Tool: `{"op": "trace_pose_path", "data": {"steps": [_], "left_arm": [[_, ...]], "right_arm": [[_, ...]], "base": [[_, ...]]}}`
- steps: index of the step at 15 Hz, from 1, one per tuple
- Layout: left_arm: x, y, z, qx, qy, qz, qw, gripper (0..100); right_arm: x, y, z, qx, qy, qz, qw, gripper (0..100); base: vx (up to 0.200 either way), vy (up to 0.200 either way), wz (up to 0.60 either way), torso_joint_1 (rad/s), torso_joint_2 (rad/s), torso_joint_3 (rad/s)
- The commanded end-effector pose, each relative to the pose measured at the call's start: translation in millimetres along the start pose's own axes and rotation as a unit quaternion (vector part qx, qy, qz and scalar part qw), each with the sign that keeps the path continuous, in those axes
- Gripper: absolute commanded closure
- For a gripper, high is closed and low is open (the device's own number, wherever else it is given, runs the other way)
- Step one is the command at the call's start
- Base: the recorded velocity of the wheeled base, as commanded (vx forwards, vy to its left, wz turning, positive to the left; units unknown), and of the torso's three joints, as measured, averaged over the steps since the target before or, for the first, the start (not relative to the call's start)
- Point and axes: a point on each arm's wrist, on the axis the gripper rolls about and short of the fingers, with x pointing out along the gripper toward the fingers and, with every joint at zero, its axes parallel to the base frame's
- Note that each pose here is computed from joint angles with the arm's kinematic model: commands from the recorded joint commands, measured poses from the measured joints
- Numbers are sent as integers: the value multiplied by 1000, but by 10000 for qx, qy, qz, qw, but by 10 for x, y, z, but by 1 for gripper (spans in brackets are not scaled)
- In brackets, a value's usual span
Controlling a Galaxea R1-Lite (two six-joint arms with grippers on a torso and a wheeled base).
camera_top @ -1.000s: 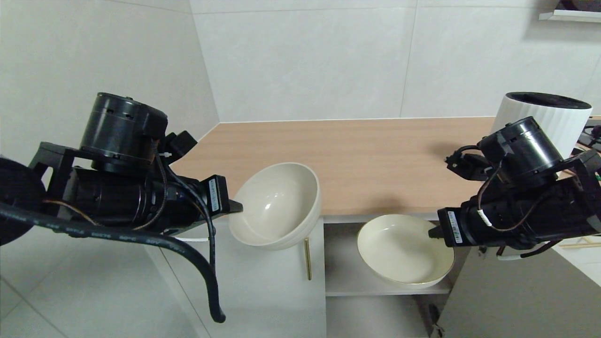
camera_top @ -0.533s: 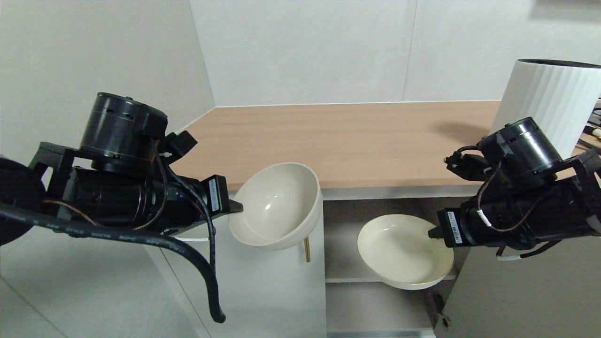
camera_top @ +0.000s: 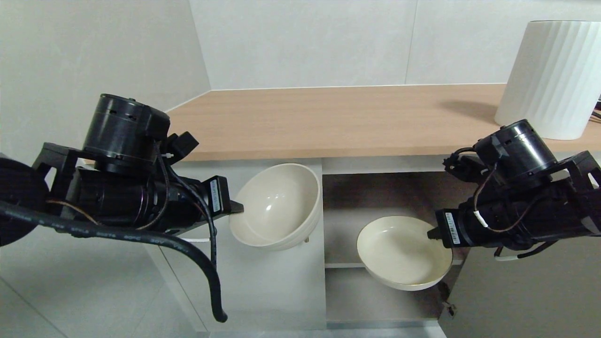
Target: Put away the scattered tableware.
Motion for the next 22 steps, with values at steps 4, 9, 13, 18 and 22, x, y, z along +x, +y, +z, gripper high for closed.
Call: {"op": "trace_pose_path", "data": {"steps": [4,9,13,18,22], "left_arm": [[12,3,-1,-6,18,7,10000,100],[41,-16,-21,24,71,1,10000,100],[52,-17,-25,27,88,5,10000,100],[68,-14,-27,25,107,17,9999,100],[68,-18,-30,30,115,6,9999,100]], "right_arm": [[24,1,-3,-2,33,-13,10000,100],[218,0,-15,-11,207,-164,9996,100],[683,2,-75,-38,552,-358,9978,100],[1235,-15,-164,-9,775,-479,9958,100],[1641,-62,-218,37,550,-718,9959,100]], "base": [[0,0,0,-10,39,19],[0,0,0,0,0,0],[0,0,0,0,0,0],[0,0,0,0,0,0],[0,0,0,0,0,0]]}}
